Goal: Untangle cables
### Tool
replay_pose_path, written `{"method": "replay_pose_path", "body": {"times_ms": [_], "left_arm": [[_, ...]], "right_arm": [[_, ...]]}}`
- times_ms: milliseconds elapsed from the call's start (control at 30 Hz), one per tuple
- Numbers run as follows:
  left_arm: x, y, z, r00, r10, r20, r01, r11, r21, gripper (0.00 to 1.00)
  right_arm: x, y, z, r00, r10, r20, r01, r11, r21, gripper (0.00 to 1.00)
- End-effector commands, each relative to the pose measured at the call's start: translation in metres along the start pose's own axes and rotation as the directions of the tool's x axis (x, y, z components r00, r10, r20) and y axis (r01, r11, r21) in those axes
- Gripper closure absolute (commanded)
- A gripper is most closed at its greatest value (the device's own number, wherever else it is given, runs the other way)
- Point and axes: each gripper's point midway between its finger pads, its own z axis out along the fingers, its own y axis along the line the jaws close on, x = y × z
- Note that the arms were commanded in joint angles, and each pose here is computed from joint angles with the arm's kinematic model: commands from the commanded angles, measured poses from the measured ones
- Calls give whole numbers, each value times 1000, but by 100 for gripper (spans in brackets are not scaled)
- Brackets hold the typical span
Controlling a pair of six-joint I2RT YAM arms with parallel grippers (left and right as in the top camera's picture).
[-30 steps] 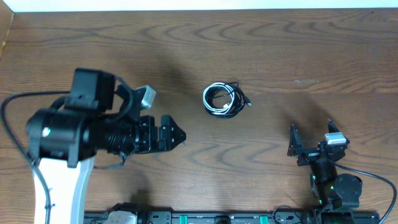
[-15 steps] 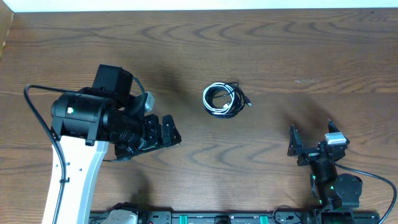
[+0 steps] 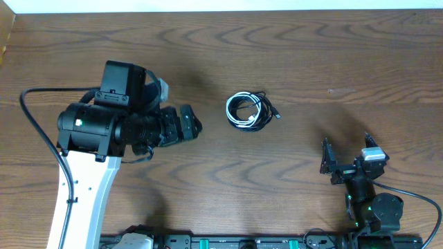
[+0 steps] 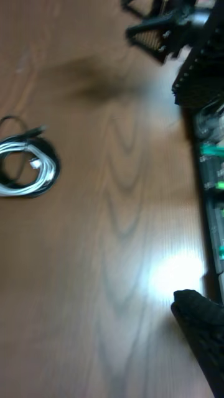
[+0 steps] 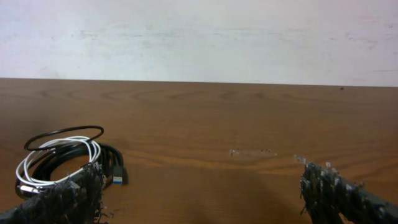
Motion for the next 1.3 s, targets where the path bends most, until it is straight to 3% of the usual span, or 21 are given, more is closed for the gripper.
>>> {"method": "replay_pose_path", "body": {"times_ms": [0,233,333,567,767,1067,1267], "left_arm": [[-15,26,3,998,-8,62,17,989,-150,0],[-13,35,21,990,-142,5,140,971,-195,1],[7,33,35,974,-190,-123,164,967,-197,1],[32,32,40,962,-58,-266,0,977,-215,1],[35,25,42,961,16,-277,-73,978,-196,1],[40,19,44,955,55,-293,-113,976,-184,1],[68,21,37,917,48,-396,-144,966,-215,1]], "right_arm": [[0,-1,0,1000,3,0,-3,1000,2,1],[0,-1,0,1000,4,0,-4,1000,2,1],[0,-1,0,1000,4,0,-4,1000,2,1],[0,-1,0,1000,4,0,-4,1000,2,1],[0,-1,0,1000,4,0,-4,1000,2,1],[0,-1,0,1000,4,0,-4,1000,2,1],[0,-1,0,1000,4,0,-4,1000,2,1]]}}
